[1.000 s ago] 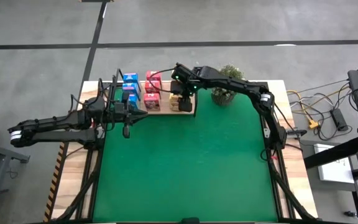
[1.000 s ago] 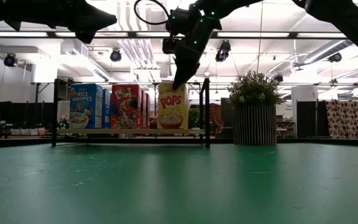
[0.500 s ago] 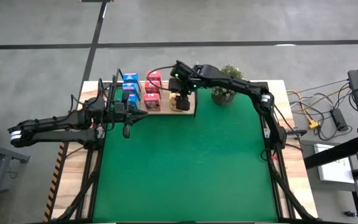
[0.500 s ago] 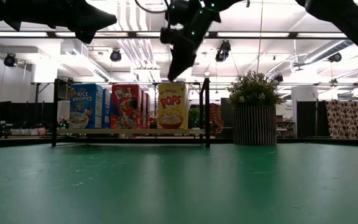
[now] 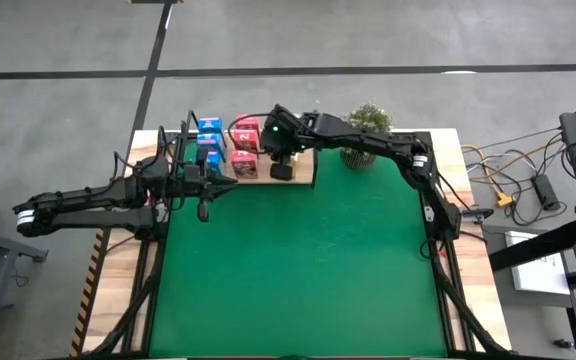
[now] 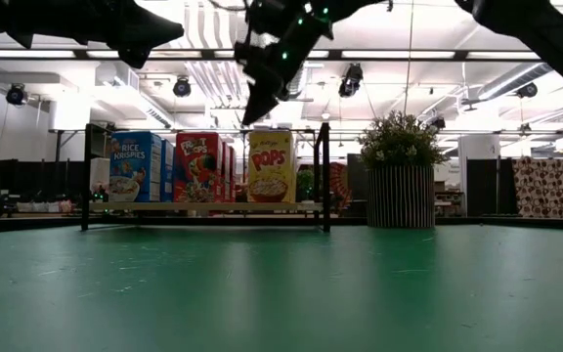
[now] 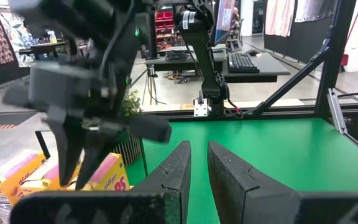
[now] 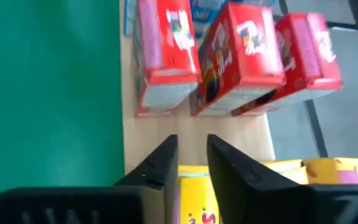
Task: Stack cereal on shelf
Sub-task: Put the yellow cereal box aligned with the other yellow cereal boxes on the shelf
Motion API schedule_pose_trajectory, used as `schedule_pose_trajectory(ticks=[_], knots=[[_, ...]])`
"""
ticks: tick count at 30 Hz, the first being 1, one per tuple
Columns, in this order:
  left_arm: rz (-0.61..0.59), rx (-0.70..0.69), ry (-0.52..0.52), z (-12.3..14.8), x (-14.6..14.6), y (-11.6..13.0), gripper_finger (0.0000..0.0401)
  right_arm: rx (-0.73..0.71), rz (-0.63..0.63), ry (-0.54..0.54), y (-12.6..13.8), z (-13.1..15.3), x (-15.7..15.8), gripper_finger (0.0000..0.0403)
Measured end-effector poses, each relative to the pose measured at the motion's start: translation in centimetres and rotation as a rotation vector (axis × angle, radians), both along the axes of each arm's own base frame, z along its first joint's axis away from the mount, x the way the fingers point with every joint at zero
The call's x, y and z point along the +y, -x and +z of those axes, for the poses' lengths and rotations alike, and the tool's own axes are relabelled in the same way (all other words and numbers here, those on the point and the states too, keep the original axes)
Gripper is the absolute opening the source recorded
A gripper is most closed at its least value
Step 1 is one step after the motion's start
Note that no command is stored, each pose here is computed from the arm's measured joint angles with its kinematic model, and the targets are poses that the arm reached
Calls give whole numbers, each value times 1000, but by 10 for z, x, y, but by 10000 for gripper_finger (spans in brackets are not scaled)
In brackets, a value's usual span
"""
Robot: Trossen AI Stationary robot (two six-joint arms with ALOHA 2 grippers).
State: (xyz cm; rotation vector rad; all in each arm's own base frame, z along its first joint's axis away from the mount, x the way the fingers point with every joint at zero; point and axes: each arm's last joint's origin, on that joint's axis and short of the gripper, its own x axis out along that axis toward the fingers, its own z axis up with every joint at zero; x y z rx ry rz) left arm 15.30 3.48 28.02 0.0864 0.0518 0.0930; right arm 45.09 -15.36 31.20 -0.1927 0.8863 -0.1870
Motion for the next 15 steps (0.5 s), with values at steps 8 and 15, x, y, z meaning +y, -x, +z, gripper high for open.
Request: schedule_pose_trajectory(ticks=[8,15], knots=[[0,0,0,0,0,0,36,65,24,-6,-1,-12,1,23],[0,0,0,0,0,0,36,86,40,1,0,-13,1,18]])
